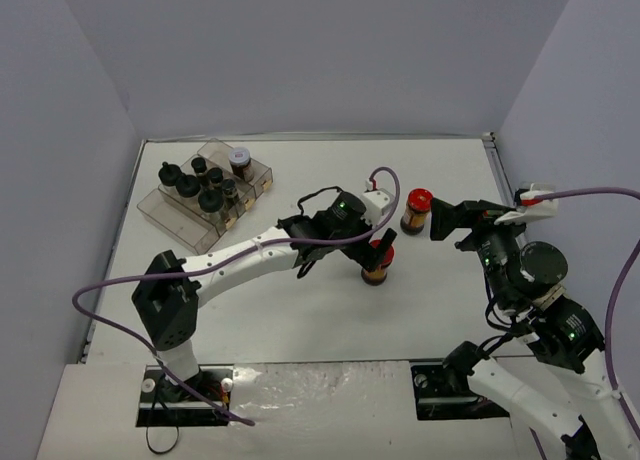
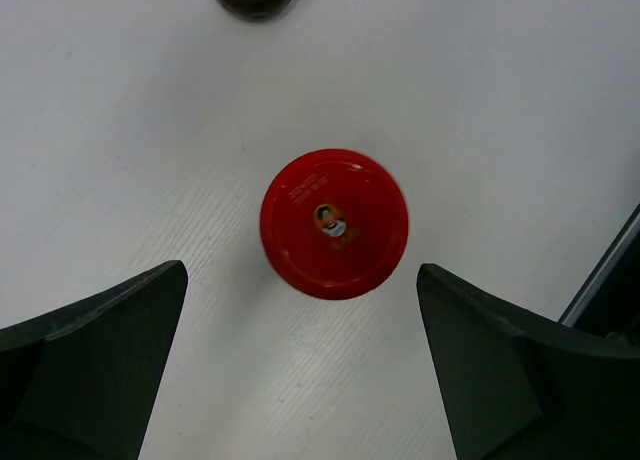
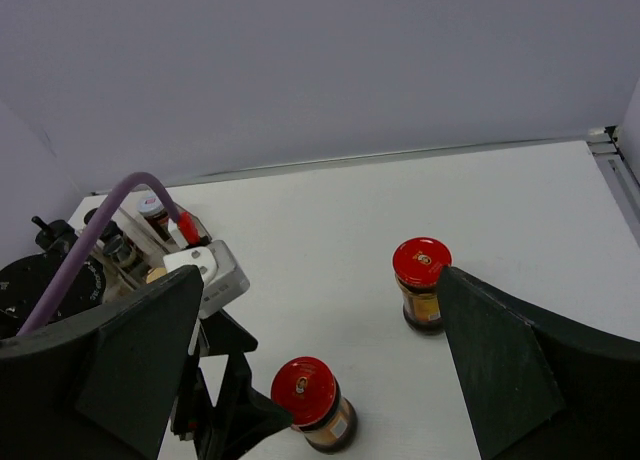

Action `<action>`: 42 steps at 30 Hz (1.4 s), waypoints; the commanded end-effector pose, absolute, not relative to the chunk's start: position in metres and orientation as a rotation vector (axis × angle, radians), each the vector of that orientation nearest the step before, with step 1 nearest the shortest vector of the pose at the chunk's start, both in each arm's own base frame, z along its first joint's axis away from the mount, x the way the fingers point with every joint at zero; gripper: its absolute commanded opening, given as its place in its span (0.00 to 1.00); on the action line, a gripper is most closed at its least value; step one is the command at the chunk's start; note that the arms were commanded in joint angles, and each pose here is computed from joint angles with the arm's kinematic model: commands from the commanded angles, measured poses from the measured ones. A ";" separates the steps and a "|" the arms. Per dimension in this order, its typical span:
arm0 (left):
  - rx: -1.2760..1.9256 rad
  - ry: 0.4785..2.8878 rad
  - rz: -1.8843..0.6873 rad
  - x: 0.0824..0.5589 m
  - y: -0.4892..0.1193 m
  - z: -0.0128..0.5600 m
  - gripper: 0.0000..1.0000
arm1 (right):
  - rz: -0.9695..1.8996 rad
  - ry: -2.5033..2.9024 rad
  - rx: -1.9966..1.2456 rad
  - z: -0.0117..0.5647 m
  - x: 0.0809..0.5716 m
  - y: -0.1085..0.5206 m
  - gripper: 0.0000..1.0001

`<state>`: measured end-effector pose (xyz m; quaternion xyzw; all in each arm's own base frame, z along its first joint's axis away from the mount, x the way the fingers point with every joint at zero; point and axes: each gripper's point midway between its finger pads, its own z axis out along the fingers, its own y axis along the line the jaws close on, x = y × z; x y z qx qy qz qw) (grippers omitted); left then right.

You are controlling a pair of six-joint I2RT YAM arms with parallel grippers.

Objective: Organize the condiment bottles

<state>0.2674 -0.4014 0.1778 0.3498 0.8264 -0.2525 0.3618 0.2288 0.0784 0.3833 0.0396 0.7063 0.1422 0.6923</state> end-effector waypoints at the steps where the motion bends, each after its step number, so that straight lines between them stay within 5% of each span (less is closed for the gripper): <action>1: 0.870 1.931 -0.782 0.267 -0.442 0.240 0.97 | 0.291 1.529 0.130 0.401 0.231 0.069 1.00; 23: 0.857 2.122 -0.502 0.289 -0.450 0.167 0.91 | 0.282 1.577 0.102 0.384 0.238 0.078 1.00; 27: 0.855 2.129 -0.516 0.286 -0.451 0.166 0.72 | 0.282 1.582 0.099 0.382 0.239 0.079 1.00; 33: 0.830 2.117 -0.517 0.284 -0.441 0.184 0.05 | 0.282 1.586 0.097 0.381 0.240 0.080 1.00; 42: 0.536 2.138 -0.415 0.307 -0.333 0.248 0.00 | 0.288 1.627 0.069 0.375 0.254 0.096 1.00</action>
